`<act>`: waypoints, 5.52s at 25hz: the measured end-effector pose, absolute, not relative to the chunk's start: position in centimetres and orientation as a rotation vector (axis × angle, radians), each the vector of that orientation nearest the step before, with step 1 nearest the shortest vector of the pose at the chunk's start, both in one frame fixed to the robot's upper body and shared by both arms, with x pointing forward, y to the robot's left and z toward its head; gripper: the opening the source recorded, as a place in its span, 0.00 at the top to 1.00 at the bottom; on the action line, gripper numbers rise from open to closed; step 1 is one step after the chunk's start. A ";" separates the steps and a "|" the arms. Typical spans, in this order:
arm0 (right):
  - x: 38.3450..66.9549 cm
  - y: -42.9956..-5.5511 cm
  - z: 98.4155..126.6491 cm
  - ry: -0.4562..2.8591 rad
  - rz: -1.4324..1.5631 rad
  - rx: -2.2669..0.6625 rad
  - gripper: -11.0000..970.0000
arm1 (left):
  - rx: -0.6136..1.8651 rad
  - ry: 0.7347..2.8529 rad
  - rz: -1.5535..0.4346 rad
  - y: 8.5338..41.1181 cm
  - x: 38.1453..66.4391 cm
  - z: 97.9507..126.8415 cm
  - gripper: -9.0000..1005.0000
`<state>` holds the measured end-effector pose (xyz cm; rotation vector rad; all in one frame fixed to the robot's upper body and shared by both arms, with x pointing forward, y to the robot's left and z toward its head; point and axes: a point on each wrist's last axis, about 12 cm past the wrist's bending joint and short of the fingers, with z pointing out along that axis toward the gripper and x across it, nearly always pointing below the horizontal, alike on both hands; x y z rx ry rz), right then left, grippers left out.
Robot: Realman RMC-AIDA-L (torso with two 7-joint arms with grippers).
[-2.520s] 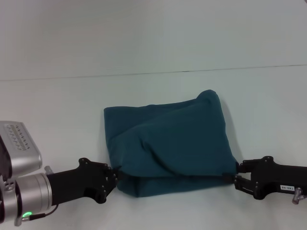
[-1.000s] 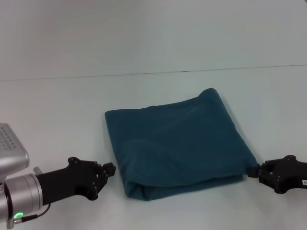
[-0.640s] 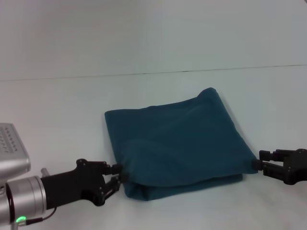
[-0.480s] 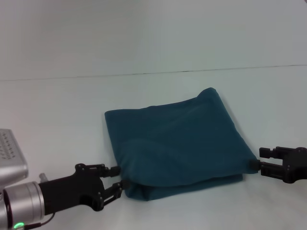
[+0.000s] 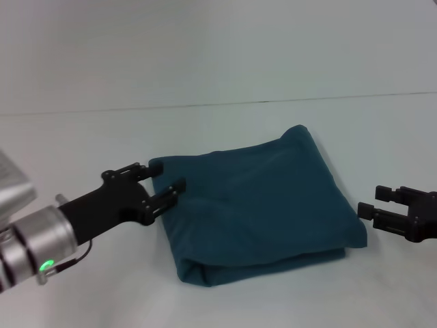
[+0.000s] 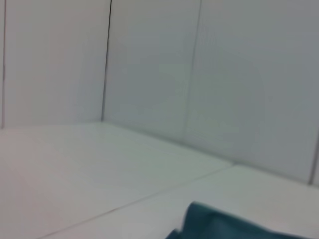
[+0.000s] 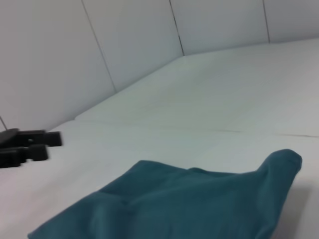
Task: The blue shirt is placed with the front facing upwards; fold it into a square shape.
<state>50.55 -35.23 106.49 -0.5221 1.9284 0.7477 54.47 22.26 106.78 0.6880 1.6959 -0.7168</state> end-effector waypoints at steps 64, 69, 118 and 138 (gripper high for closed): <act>58.3 -23.5 102.1 1.872 0.512 -0.439 0.99 | 0.716 1.832 -0.699 20.5 54.2 105.4 0.46; 59.3 -24.4 102.2 1.911 0.446 -0.337 0.98 | 0.714 1.841 -0.706 20.5 54.0 105.1 0.46; 50.3 -22.3 100.4 1.681 0.766 -0.657 0.95 | 0.695 1.757 -0.710 22.0 53.4 106.8 0.46; 50.8 -23.2 99.7 1.737 0.666 -0.580 0.94 | 0.651 1.718 -0.711 23.2 53.3 107.5 0.46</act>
